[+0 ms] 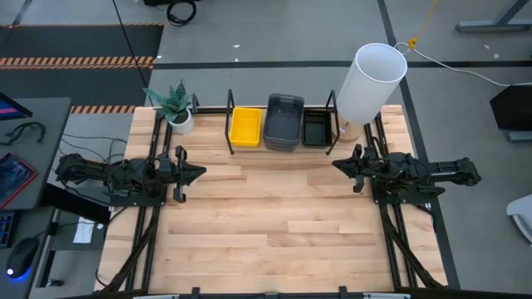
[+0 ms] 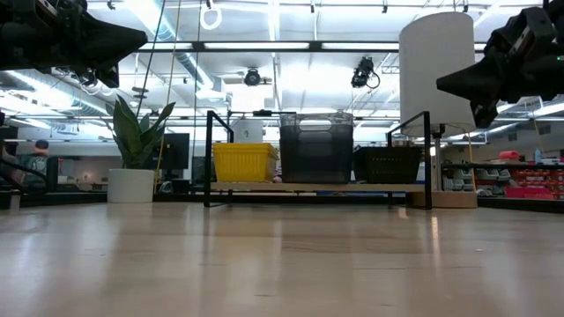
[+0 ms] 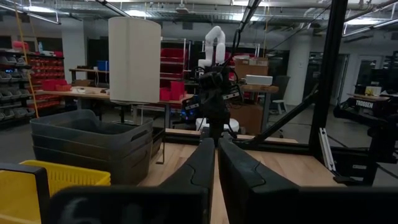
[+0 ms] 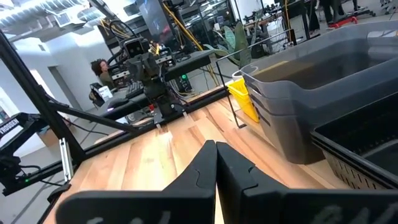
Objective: Stack baskets on shelf by color
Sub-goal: Return to Home Position
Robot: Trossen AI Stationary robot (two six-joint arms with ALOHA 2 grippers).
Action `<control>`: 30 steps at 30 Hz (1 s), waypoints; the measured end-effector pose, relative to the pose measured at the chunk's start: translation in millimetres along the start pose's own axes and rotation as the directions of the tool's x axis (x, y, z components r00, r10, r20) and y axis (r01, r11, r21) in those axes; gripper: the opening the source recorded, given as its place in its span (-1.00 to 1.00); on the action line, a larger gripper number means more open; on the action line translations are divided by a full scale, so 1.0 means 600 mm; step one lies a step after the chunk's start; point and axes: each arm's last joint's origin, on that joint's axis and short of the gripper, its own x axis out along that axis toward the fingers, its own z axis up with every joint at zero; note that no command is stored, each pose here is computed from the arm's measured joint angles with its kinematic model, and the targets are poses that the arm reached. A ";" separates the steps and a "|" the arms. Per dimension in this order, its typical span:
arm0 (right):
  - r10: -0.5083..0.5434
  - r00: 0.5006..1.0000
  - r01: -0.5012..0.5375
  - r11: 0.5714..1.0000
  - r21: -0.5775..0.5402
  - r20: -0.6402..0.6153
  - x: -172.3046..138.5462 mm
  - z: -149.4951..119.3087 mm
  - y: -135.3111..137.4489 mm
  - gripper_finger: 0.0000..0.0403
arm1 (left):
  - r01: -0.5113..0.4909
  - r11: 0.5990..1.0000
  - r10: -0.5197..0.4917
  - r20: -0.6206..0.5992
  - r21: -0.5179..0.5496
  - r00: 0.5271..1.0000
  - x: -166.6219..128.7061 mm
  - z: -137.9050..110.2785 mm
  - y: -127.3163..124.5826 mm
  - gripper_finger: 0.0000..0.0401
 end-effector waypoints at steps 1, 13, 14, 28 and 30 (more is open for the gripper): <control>0.000 1.000 0.000 1.000 -0.003 -0.001 0.000 0.000 0.000 -0.97 | 0.000 1.000 0.000 0.000 0.000 1.000 0.000 0.000 0.000 -0.86; 0.000 1.000 0.000 0.984 -0.177 0.000 0.000 0.000 0.000 -0.92 | 0.000 1.000 0.000 0.000 0.000 1.000 0.000 0.000 0.000 -0.85; 0.000 1.000 0.000 0.984 -0.177 0.000 0.000 0.000 0.000 -0.93 | 0.000 1.000 0.000 0.000 0.000 1.000 0.000 0.000 0.000 -0.86; 0.001 1.000 -0.001 0.983 -0.183 0.001 0.000 0.000 0.000 -0.92 | 0.000 1.000 0.000 0.000 0.000 1.000 0.000 0.000 0.000 -0.82; 0.001 1.000 -0.001 0.983 -0.183 0.001 0.000 0.000 0.000 -0.92 | 0.000 1.000 0.000 0.000 0.000 1.000 0.000 0.000 0.000 -0.82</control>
